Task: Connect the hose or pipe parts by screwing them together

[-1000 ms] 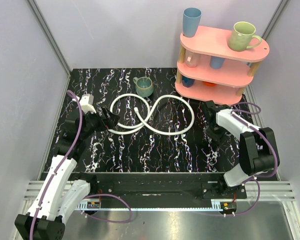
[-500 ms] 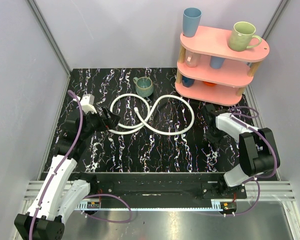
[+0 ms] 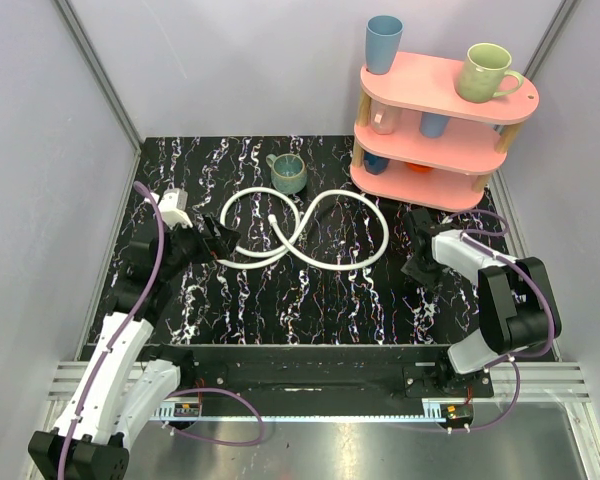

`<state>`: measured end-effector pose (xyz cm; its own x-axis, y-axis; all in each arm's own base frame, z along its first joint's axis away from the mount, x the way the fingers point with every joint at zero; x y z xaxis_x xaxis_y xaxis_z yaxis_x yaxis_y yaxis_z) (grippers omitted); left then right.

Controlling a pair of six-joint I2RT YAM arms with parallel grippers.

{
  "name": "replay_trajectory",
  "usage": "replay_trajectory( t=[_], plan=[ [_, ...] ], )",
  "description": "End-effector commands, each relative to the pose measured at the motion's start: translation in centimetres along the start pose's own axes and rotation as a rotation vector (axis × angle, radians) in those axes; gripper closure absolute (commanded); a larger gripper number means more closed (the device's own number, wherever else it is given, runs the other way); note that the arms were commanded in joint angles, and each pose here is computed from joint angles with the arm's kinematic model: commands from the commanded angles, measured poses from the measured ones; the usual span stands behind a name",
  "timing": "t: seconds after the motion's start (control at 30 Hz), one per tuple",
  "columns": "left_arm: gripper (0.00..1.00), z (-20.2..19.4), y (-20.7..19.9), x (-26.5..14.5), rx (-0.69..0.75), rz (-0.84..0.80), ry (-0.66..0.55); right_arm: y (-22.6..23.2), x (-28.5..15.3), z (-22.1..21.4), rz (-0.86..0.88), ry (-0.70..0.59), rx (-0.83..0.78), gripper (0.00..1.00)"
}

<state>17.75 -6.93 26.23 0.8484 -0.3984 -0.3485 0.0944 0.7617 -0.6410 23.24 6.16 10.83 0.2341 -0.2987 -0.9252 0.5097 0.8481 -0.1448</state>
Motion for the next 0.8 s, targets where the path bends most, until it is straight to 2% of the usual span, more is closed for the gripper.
replay_trajectory(
  t=[0.0,0.07,0.2,0.3,0.4,0.43,0.5,0.57,0.63,0.67,0.73,0.77],
  plan=[
    [0.03,0.3,-0.2,-0.2,0.008,-0.009,-0.038,0.1,0.3,-0.2,0.004,0.021,0.025,0.43],
    [0.03,0.3,-0.3,-0.2,0.008,-0.010,-0.037,0.2,0.4,-0.2,0.015,0.021,0.011,0.49],
    [0.03,0.4,-0.2,-0.2,0.008,-0.003,-0.043,-0.1,-0.3,0.2,0.060,-0.032,-0.039,0.69],
    [0.04,0.4,-0.2,-0.2,0.006,-0.003,-0.039,0.0,-1.4,0.8,0.152,-0.097,-0.098,0.75],
    [0.06,0.3,-0.3,-0.3,-0.011,0.002,-0.041,0.9,-2.4,1.0,0.331,-0.139,-0.166,0.80],
    [0.07,0.2,-0.2,-0.2,-0.024,0.005,-0.038,1.8,-3.2,1.1,0.468,-0.147,-0.194,0.81],
    [0.07,0.2,-0.2,0.1,-0.042,0.015,-0.021,2.4,-4.6,0.9,0.602,-0.205,-0.269,0.82],
    [0.08,0.0,-0.2,0.4,-0.065,0.030,0.012,3.9,-6.3,0.3,0.683,-0.297,-0.377,0.84],
    [0.09,0.0,-0.1,0.7,-0.088,0.047,0.043,5.3,-7.7,-0.2,0.687,-0.407,-0.489,0.85],
    [0.09,-0.2,-0.1,0.8,-0.095,0.046,0.058,6.4,-8.5,-1.6,0.711,-0.451,-0.623,0.87],
    [0.10,-0.3,-0.1,0.9,-0.104,0.041,0.076,7.9,-9.7,-2.7,0.752,-0.500,-0.737,0.88],
    [0.10,-0.4,-0.3,0.8,-0.108,0.032,0.091,8.9,-10.7,-4.4,0.810,-0.532,-0.854,0.88]
  ],
)
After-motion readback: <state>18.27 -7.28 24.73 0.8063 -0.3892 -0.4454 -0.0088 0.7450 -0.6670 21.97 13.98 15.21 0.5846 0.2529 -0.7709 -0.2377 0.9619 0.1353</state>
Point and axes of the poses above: each gripper's point midway between its finger pads, its own x axis out along the fingers, its own y axis along the line the jaws close on, z = x × y, the point moved 10 cm from there along -x, back along the fingers, and after that the axes turned 13 degrees about -x, right-handed, at the moved point
